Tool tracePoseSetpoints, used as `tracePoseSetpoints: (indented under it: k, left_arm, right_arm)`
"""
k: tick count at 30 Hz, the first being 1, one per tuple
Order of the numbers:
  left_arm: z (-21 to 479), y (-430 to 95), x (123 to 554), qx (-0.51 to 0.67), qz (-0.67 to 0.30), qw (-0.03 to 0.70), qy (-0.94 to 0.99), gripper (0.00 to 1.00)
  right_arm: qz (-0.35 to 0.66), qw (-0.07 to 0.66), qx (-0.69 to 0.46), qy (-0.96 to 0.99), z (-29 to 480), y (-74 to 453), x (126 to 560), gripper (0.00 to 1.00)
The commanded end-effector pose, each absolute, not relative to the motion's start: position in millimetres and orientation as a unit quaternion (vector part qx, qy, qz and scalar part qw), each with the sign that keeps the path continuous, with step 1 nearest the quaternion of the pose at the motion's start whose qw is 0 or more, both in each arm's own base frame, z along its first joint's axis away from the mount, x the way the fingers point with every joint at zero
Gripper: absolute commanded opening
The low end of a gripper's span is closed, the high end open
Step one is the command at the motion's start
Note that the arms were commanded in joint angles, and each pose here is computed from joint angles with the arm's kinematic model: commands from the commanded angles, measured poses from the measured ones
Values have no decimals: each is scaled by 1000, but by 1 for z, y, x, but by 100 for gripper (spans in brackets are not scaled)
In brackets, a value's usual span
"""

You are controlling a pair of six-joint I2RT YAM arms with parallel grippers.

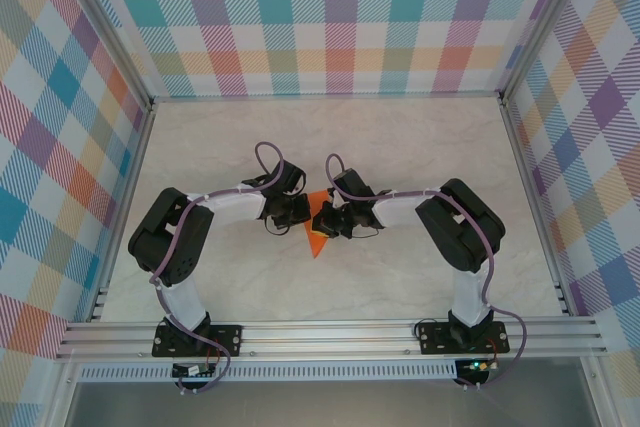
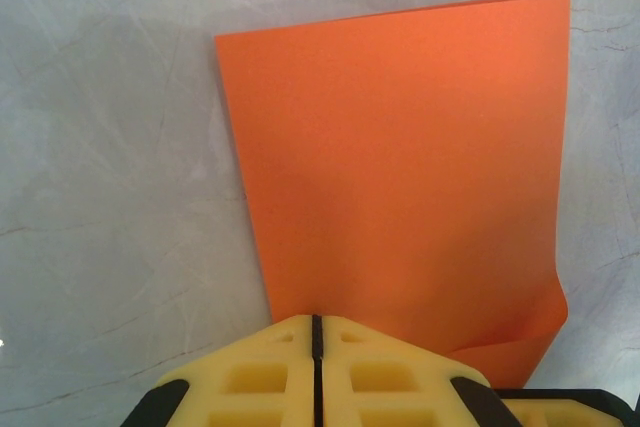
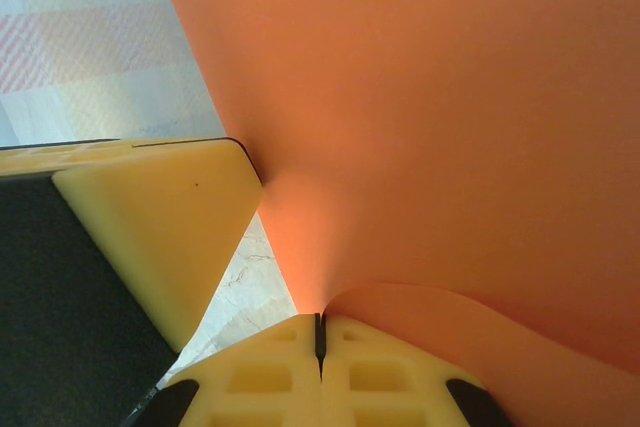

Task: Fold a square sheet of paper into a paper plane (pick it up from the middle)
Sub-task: Third fold the triangle at the center of the table.

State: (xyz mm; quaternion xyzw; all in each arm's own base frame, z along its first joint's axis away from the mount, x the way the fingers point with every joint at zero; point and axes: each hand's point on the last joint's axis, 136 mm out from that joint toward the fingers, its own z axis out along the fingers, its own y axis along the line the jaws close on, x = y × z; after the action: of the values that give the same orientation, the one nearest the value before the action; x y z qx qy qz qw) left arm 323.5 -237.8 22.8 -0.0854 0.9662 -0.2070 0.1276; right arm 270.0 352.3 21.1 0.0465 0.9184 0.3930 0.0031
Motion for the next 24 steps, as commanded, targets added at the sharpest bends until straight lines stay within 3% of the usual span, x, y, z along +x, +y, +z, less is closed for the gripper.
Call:
tracePoseSetpoints:
  k: [1, 7, 13, 24]
  left_arm:
    - [19, -230, 319, -86, -198, 117, 970, 8]
    - [21, -231, 320, -86, -200, 118, 969, 8]
    - [34, -228, 325, -91, -192, 132, 968, 9]
    - [80, -187, 344, -153, -165, 214, 951, 12]
  right_arm:
    - [382, 4, 45, 923, 14, 351, 269, 0]
    - [377, 1, 47, 925, 10, 350, 268, 3]
    - [366, -7, 52, 929, 3, 346, 265, 15]
    - [357, -13, 56, 932, -4, 342, 261, 29]
